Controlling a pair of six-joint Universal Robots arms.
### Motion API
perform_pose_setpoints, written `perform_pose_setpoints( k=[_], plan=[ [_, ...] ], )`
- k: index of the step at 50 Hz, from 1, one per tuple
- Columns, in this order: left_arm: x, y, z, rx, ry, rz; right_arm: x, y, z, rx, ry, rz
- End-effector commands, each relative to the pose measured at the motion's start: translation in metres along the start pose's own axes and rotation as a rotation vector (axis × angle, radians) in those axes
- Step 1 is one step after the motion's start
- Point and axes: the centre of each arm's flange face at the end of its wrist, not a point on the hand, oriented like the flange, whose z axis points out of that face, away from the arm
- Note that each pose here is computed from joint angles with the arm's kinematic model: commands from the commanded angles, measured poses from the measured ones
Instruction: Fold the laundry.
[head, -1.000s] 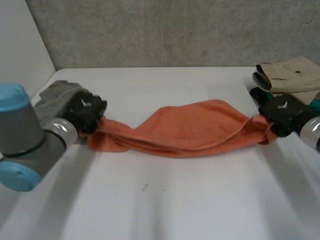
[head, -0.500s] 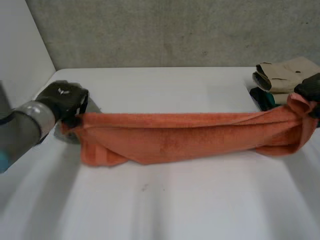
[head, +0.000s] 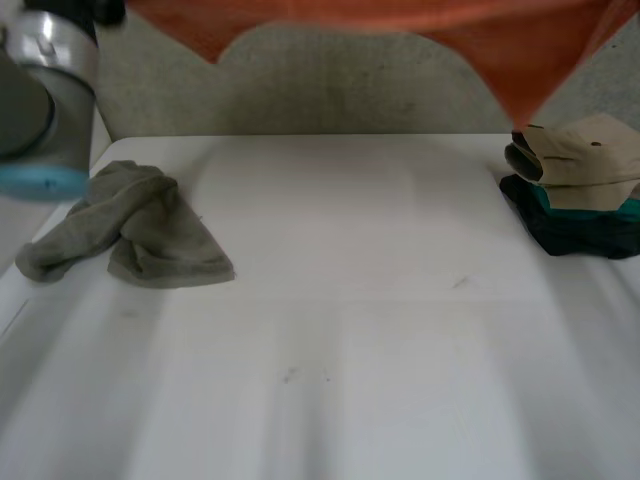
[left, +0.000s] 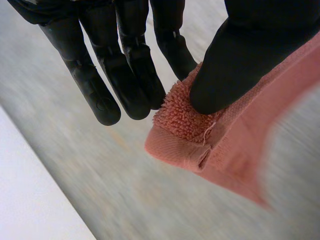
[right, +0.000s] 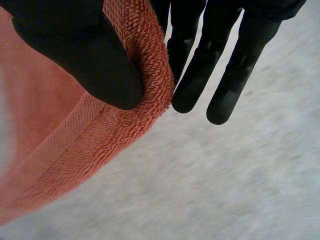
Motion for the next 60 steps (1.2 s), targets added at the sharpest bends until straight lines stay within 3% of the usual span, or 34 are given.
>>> perform_pose_setpoints(
  k=[1, 8, 19, 31, 36, 52, 60],
  plan=[
    [0.035, 0.064, -0.063, -0.261, 0.168, -0.006, -0.040, 0.057, -0.037, -0.230, -0.214, 0.092],
    [0.058, 0.102, -0.126, -0.452, 0.304, -0.022, -0.072, 0.126, -0.105, -0.496, -0.380, 0.158],
    [0.056, 0.102, -0.156, -0.513, 0.332, -0.027, -0.076, 0.135, -0.152, -0.688, -0.471, 0.079],
    [0.050, 0.078, -0.154, -0.453, 0.330, -0.039, -0.076, 0.118, -0.171, -0.776, -0.440, 0.091],
    [0.052, 0.077, -0.155, -0.452, 0.337, -0.040, -0.073, 0.119, -0.172, -0.838, -0.356, 0.086],
    [0.052, 0.079, -0.158, -0.463, 0.340, -0.041, -0.094, 0.102, -0.167, -0.898, -0.279, 0.284],
    [0.053, 0.080, -0.158, -0.458, 0.357, -0.048, -0.102, 0.119, -0.163, -0.953, -0.274, 0.332]
  ],
)
